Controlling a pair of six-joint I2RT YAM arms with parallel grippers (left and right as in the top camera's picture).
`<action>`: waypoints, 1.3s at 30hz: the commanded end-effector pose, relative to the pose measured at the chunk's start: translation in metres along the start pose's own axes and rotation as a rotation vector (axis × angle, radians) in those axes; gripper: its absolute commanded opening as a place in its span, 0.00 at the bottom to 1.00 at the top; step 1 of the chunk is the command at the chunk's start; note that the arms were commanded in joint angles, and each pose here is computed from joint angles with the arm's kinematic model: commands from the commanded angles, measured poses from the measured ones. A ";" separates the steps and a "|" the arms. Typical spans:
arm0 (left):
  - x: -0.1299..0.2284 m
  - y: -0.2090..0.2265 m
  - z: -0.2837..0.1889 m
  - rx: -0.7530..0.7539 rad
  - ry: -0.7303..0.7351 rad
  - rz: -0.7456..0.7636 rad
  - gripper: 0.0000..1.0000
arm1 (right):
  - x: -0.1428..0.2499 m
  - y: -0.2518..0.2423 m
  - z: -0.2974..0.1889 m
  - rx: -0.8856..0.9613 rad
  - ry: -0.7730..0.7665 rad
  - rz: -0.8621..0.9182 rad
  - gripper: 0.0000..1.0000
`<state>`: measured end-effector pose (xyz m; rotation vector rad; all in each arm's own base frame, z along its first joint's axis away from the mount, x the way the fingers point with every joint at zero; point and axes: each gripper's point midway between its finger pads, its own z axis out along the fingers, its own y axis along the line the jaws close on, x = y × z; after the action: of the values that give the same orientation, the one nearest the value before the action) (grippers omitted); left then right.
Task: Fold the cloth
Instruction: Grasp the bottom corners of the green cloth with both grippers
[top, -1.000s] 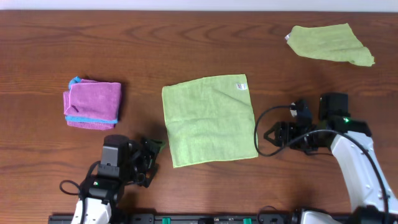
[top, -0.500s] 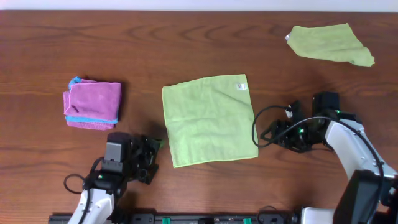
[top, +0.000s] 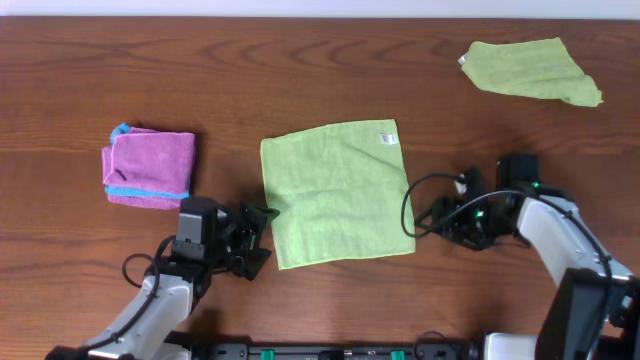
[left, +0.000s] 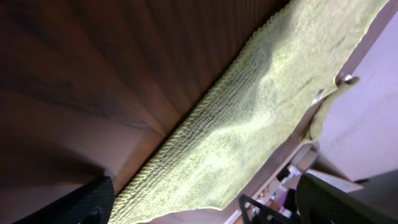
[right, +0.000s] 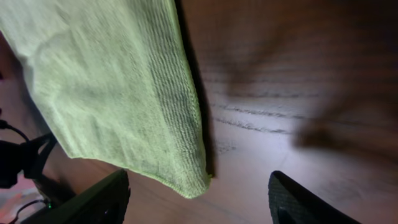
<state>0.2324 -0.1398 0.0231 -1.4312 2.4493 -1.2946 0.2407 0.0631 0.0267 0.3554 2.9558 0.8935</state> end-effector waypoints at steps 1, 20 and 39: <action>-0.004 0.030 0.006 -0.087 -0.009 -0.047 0.95 | 0.014 0.003 0.011 -0.043 0.034 0.058 0.72; 0.025 0.039 0.015 -0.139 0.073 0.005 1.00 | 0.014 0.006 0.021 -0.073 0.012 0.057 0.69; 0.023 0.063 0.017 -0.233 0.062 0.020 0.47 | 0.023 0.020 0.046 -0.018 0.059 0.000 0.63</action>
<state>0.1970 -0.1684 0.0072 -1.3726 2.6729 -1.2812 0.2343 0.1106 0.0097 0.2962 2.9523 0.9705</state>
